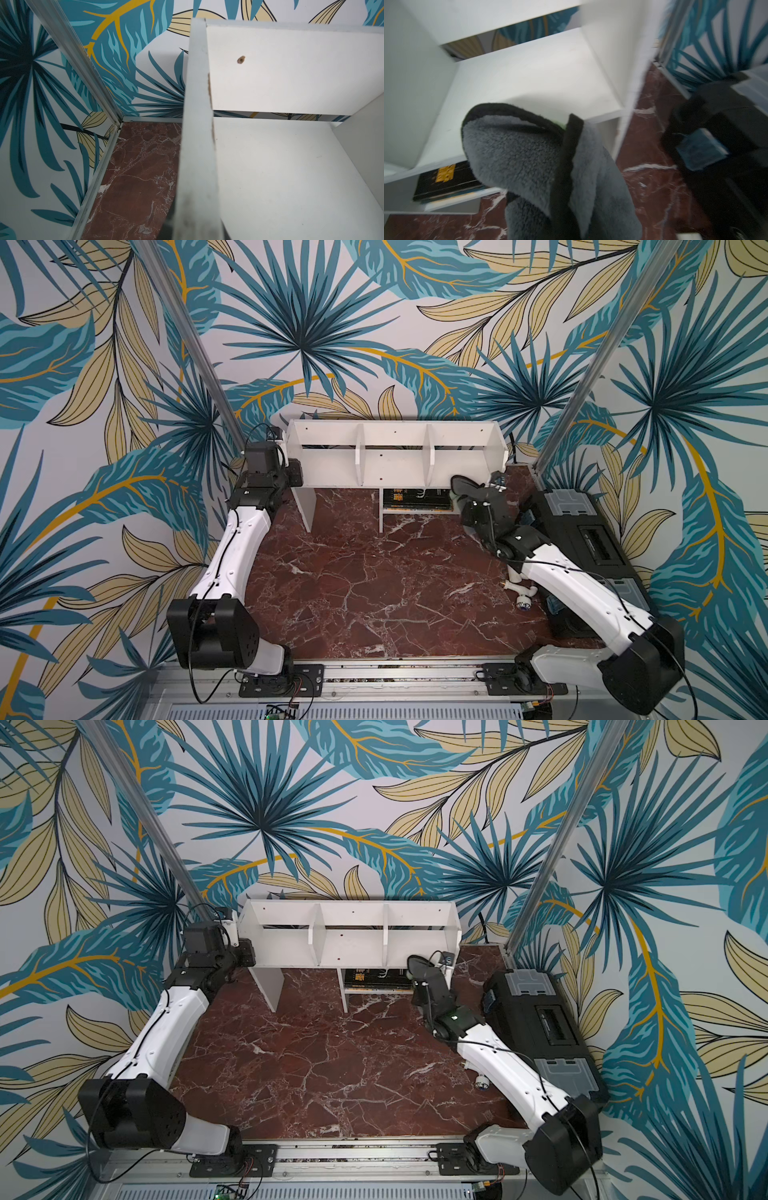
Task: Wipe the bookshelf clean with a cloth
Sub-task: Wipe the dust from the shelf.
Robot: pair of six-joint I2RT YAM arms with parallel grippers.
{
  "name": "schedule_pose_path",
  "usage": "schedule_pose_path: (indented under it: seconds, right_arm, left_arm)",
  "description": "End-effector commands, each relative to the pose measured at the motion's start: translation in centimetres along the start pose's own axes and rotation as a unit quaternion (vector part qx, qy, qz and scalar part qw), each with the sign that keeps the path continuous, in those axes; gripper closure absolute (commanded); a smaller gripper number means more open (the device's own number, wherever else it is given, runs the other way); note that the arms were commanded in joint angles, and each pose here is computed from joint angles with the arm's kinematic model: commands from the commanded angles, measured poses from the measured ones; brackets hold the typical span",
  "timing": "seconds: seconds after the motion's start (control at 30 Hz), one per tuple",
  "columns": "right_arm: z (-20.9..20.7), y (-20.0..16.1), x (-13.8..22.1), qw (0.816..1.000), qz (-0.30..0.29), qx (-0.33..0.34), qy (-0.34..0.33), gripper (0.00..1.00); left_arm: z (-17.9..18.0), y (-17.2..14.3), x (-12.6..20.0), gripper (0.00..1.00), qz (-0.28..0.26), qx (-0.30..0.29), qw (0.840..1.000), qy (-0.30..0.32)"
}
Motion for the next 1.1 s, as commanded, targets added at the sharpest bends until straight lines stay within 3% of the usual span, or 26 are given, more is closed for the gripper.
schedule_pose_path:
  seconds: [0.0,0.33,0.43,0.6,0.7,0.77,0.9,1.07]
  right_arm:
    - [-3.0,-3.2,-0.6,0.999,0.049,-0.006,-0.024,1.00]
    - [-3.1,-15.0,-7.7,0.988,0.152,-0.037,-0.020,1.00]
    - [-2.9,-12.6,-7.4,0.991,0.133,-0.030,-0.011,1.00]
    - [-4.2,-5.6,-3.7,0.998,0.061,-0.020,-0.023,1.00]
    - [-4.8,-4.1,-2.8,0.999,0.036,-0.030,-0.027,1.00]
    - [-4.4,-5.3,-3.5,0.998,0.051,-0.030,-0.024,1.00]
    - [-3.7,-11.1,-6.4,0.993,0.110,-0.038,-0.026,1.00]
    - [-3.1,-15.5,-7.3,0.987,0.148,-0.056,-0.009,1.00]
  left_arm:
    - [4.9,-0.7,-1.0,1.00,0.001,0.040,0.995,0.093]
    - [4.9,-0.9,-1.0,1.00,0.003,0.041,0.995,0.092]
    - [5.0,-0.9,-1.0,1.00,0.002,0.042,0.995,0.094]
    - [5.2,-1.0,-1.1,1.00,0.004,0.040,0.994,0.099]
    - [5.2,-1.1,-1.3,1.00,0.007,0.039,0.994,0.100]
    - [5.3,-1.1,-1.3,1.00,0.007,0.039,0.994,0.101]
    - [5.4,-1.2,-1.4,1.00,0.008,0.039,0.994,0.103]
    - [5.2,-1.3,-1.5,1.00,0.009,0.043,0.994,0.099]
Point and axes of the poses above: each gripper's point midway between its finger pads, its own x axis back along the fingers, its own z axis along the line the jaws close on, y = z × x, the point moved 1 cm from there along x, back along the fingers, and after that the axes turned 12 degrees about x, right-handed, at the moved point
